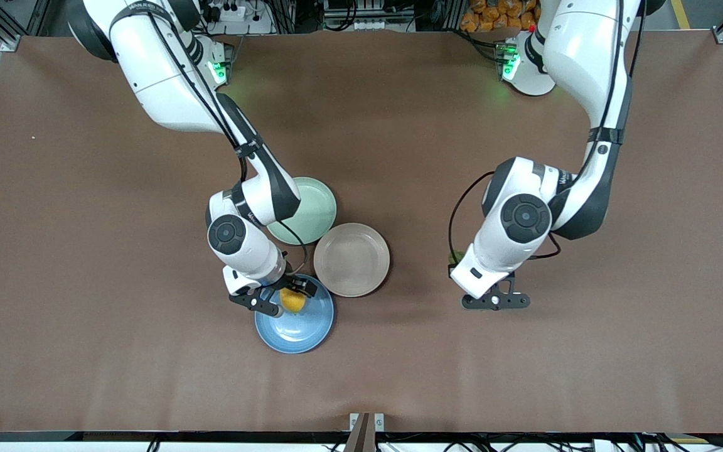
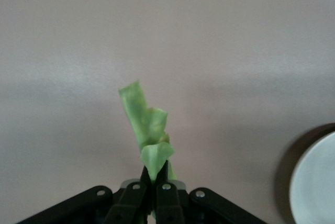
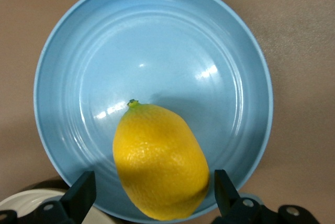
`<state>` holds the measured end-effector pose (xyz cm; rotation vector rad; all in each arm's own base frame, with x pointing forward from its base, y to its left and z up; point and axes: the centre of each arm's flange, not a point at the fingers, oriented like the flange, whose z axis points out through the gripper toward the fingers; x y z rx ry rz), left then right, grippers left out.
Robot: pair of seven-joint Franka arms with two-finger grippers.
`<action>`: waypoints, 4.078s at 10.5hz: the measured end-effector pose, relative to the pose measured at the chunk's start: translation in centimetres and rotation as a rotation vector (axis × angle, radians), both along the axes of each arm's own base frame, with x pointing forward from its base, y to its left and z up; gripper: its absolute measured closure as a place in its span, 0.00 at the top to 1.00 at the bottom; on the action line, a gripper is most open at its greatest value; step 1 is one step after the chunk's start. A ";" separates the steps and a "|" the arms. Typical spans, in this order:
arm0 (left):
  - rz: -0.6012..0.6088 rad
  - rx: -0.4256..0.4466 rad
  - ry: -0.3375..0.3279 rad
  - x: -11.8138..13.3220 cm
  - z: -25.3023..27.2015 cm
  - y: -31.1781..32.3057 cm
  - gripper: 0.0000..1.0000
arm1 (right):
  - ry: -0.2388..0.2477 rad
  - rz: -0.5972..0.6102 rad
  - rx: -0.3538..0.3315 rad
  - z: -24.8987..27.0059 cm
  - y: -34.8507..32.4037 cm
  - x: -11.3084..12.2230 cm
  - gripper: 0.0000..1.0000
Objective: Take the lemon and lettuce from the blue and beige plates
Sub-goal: 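Carry the lettuce away with the left gripper while the right gripper grasps the lemon, then lower the lettuce onto the table while the right gripper lifts the lemon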
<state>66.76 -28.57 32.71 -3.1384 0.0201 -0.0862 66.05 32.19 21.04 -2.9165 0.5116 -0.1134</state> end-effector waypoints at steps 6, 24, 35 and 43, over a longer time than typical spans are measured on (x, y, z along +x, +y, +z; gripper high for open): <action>-0.066 0.024 0.056 1.7 -1.0 6.5 0.04 | -0.017 0.014 -0.015 0.4 -0.1 0.3 1.00; -0.165 0.027 0.105 4.3 -2.6 20.5 0.04 | -0.030 0.042 -0.050 -0.7 -0.2 1.3 0.70; -0.161 0.027 0.110 4.3 -2.7 21.5 1.00 | 0.038 0.129 -0.121 3.9 -3.3 3.2 0.70; -0.087 -0.034 0.146 3.3 -2.1 24.3 1.00 | 0.130 0.265 -0.150 8.3 -11.2 4.2 0.70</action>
